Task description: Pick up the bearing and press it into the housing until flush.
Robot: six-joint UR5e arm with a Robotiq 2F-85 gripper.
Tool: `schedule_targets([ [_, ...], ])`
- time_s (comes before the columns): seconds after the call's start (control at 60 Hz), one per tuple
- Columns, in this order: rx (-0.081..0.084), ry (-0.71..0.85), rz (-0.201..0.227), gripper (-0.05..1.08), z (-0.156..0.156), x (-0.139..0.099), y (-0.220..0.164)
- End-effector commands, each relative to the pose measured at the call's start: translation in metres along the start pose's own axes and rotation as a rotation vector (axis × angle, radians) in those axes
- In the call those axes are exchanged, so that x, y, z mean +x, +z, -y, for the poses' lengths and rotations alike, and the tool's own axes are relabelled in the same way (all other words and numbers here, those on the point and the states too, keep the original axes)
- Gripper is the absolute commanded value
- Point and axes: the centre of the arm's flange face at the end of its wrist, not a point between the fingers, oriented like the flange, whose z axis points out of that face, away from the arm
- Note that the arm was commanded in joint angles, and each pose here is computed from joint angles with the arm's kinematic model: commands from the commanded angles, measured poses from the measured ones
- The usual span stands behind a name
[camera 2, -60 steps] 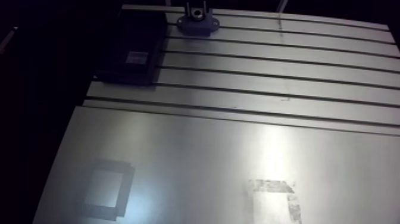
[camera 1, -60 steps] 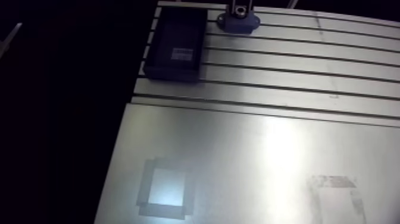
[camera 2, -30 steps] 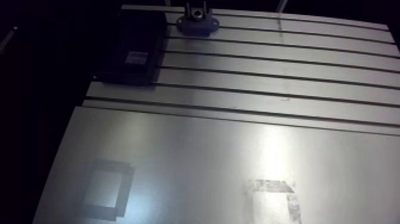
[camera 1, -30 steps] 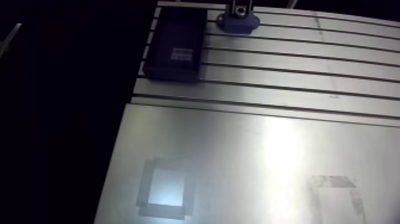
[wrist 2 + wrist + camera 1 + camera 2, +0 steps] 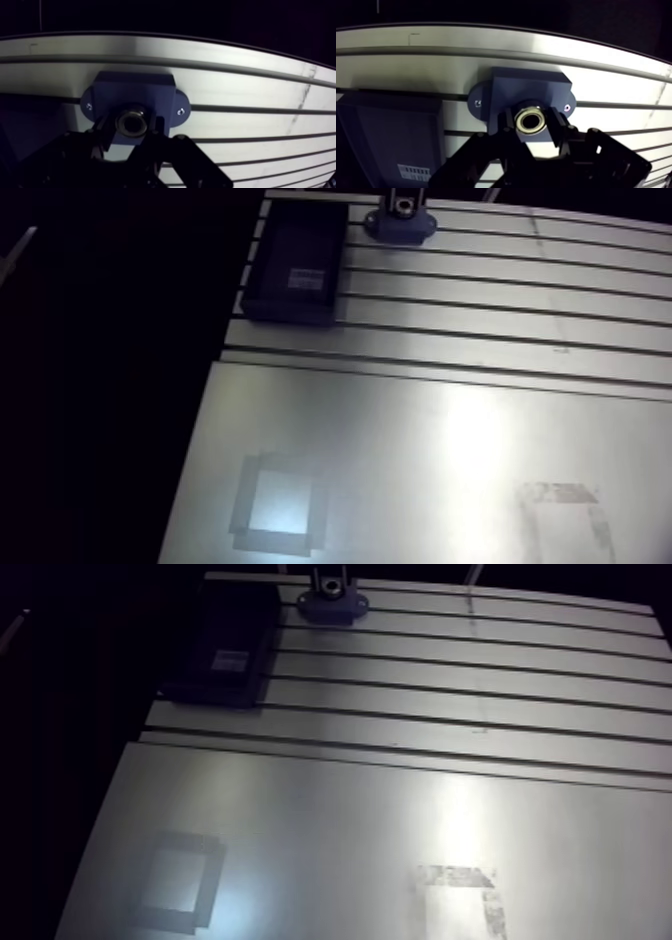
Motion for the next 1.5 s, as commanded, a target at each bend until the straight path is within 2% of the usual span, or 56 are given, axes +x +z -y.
schedule_targets([
  [0.017,0.0,-0.001,0.001,0.69,0.0004,-0.0002,0.0003],
  [1.5,-0.001,0.0,0.007,0.69,0.0006,-0.0018,0.0037],
])
